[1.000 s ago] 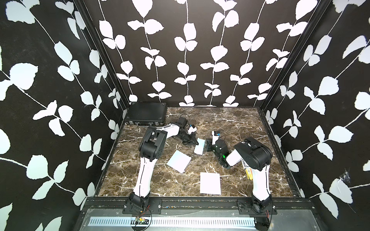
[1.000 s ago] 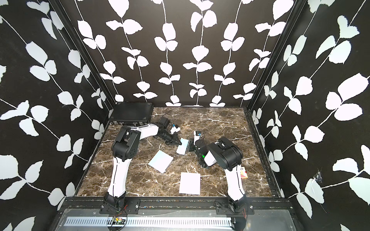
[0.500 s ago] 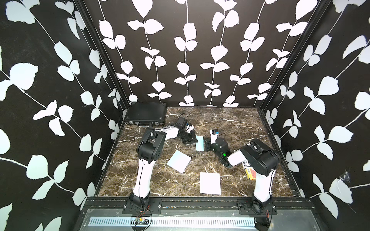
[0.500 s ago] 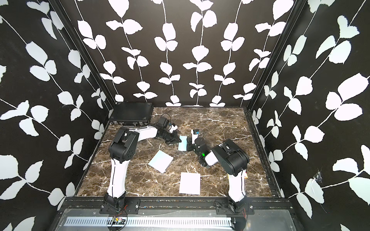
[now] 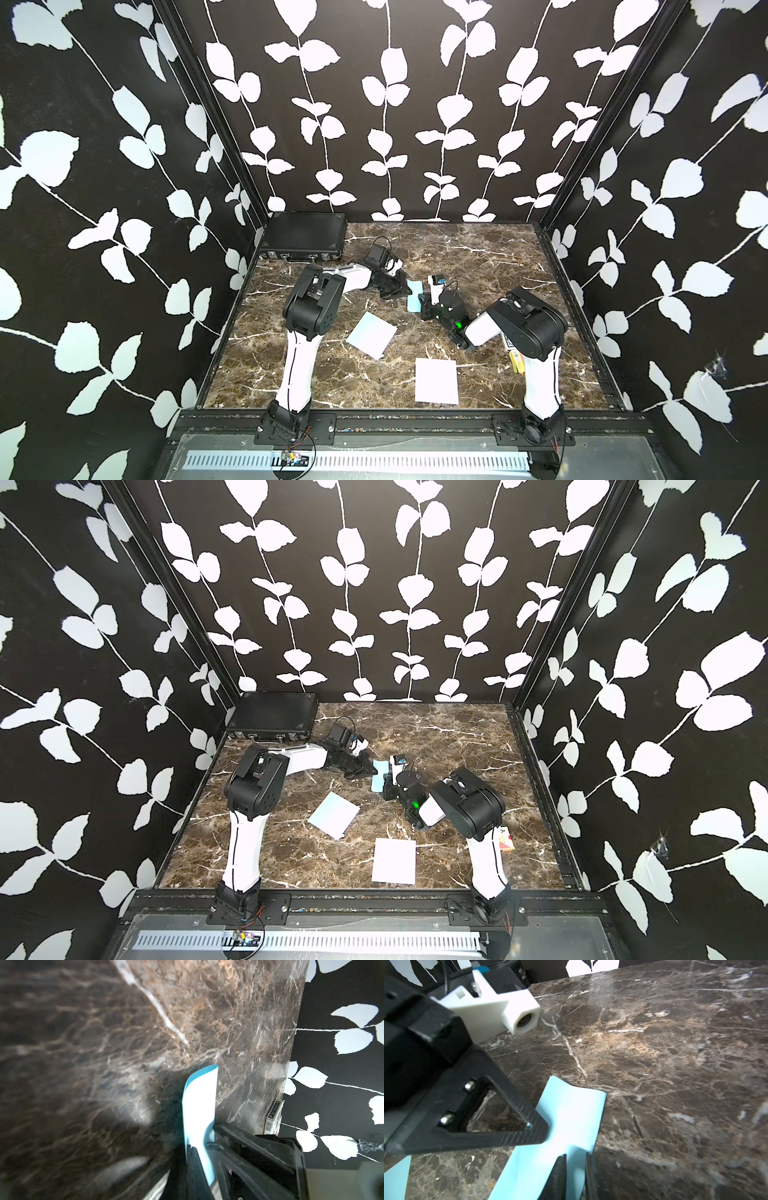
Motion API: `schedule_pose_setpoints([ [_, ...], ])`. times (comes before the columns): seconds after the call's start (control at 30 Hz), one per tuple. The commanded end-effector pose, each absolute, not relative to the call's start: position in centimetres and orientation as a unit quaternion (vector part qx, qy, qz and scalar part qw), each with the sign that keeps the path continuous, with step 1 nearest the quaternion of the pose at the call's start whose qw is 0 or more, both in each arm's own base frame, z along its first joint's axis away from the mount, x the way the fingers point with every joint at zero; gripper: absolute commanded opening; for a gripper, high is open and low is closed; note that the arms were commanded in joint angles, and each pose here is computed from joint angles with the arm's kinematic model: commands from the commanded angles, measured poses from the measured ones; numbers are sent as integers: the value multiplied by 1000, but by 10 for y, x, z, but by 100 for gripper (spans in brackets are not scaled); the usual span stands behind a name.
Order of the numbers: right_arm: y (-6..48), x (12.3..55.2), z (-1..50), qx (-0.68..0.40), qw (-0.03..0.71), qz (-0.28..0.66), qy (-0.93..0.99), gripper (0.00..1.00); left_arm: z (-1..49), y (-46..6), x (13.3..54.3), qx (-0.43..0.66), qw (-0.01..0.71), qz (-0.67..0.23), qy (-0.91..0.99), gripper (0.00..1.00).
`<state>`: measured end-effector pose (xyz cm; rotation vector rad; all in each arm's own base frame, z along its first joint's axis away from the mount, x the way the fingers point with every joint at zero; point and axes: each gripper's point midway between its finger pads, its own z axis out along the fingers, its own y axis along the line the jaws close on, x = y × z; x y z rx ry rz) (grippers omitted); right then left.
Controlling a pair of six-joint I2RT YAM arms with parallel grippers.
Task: Fold the square paper along the opposite sides
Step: Smooth out the paper at the center of the board.
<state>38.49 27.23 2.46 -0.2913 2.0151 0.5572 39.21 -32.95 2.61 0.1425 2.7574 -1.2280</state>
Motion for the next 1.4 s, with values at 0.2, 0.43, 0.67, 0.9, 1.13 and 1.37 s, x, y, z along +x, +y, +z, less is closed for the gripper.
schedule_pose_setpoints([
  [0.2,234,372,3,-95,463,176,864,21,12,-313,383,34,56,-369,927,0],
  [0.43,269,371,43,-156,473,251,830,21,14,-312,382,40,59,-369,927,0],
  [0.67,305,366,49,-213,448,323,806,22,17,-314,379,70,60,-374,923,0],
  [0.9,291,349,-2,-212,400,303,838,20,11,-311,380,82,52,-372,923,0],
  [1.13,270,331,-20,-203,379,285,857,20,10,-302,391,82,57,-365,926,0],
  [1.37,258,316,-28,-192,371,281,864,20,7,-295,393,79,59,-356,929,0],
])
